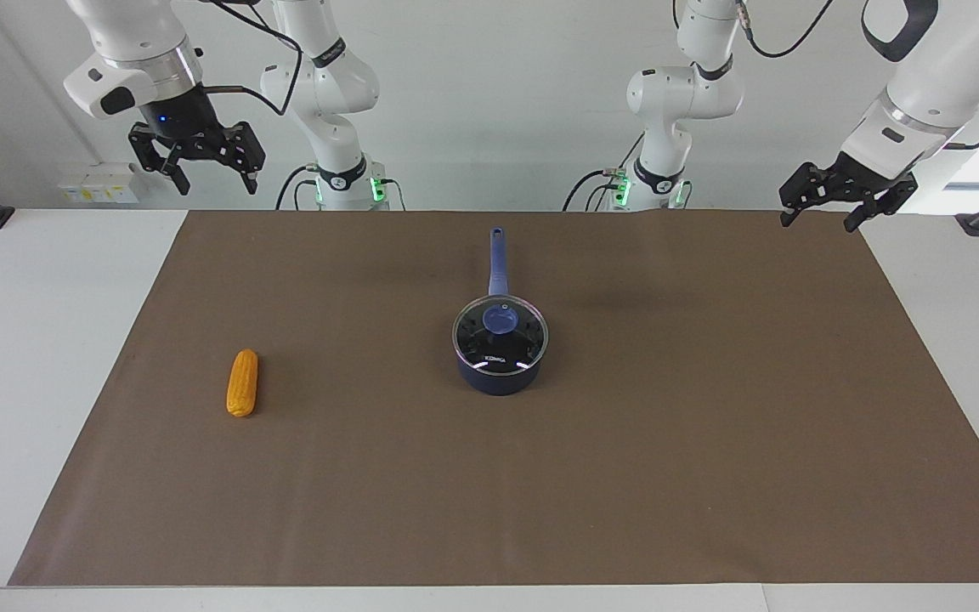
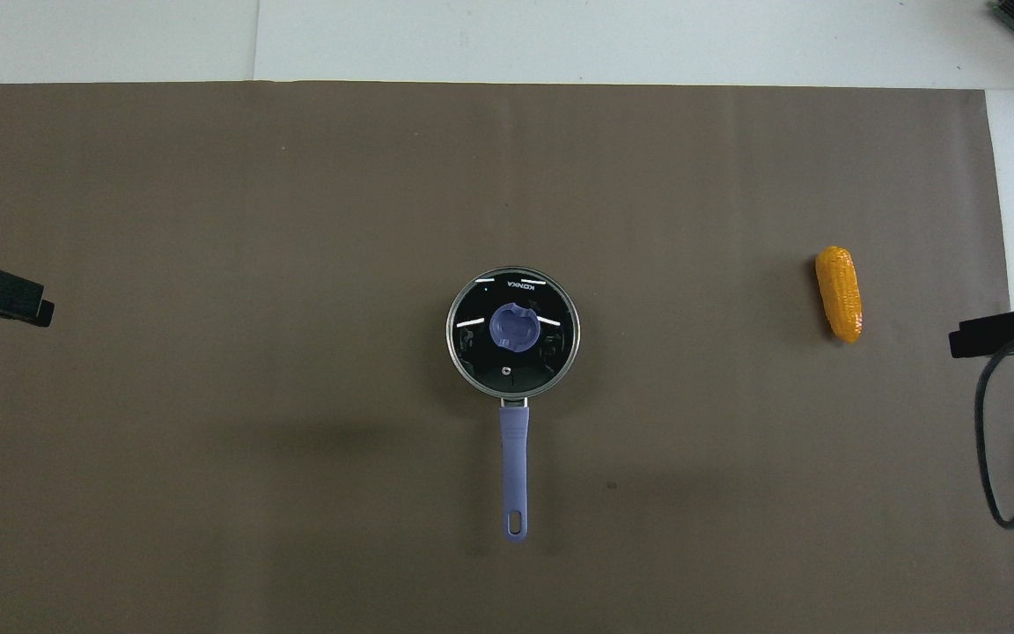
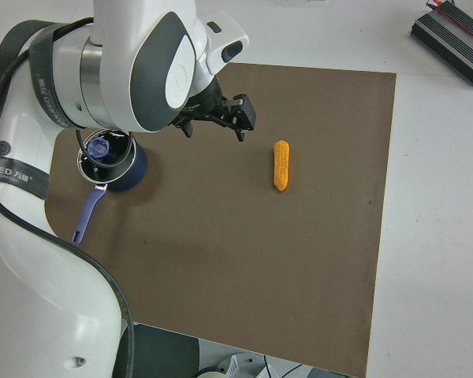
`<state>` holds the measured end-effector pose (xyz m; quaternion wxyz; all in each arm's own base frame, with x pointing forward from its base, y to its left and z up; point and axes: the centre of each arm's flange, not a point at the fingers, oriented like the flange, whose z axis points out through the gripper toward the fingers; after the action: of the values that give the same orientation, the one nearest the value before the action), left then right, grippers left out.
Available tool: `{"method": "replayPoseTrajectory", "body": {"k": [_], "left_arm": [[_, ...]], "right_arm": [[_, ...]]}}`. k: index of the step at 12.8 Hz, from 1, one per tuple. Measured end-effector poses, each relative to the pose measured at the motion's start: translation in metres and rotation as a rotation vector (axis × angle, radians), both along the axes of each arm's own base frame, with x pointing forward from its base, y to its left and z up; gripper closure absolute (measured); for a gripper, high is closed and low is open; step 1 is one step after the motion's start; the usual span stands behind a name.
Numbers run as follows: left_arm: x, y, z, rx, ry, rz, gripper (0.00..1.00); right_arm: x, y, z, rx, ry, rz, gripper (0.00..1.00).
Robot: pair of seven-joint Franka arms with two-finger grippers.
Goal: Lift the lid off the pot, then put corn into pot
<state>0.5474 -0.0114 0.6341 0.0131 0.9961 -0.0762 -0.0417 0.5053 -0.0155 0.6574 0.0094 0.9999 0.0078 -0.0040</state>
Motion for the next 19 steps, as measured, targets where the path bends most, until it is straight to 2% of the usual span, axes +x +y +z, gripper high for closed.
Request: {"method": "replayPoseTrajectory", "body": {"k": [14,19], "left_arm": [[0.000,-0.005,-0.004,-0.002,0.005,-0.003,0.00],[0.005,-0.068,-0.028,0.002,-0.027,-0.001,0.00]], "right_arm": [[0.000,0.000,0.000,0.000,0.000,-0.001,0.00],[0.000,-0.005,0.000,0.001,0.000,-0.009,0.00]]}}
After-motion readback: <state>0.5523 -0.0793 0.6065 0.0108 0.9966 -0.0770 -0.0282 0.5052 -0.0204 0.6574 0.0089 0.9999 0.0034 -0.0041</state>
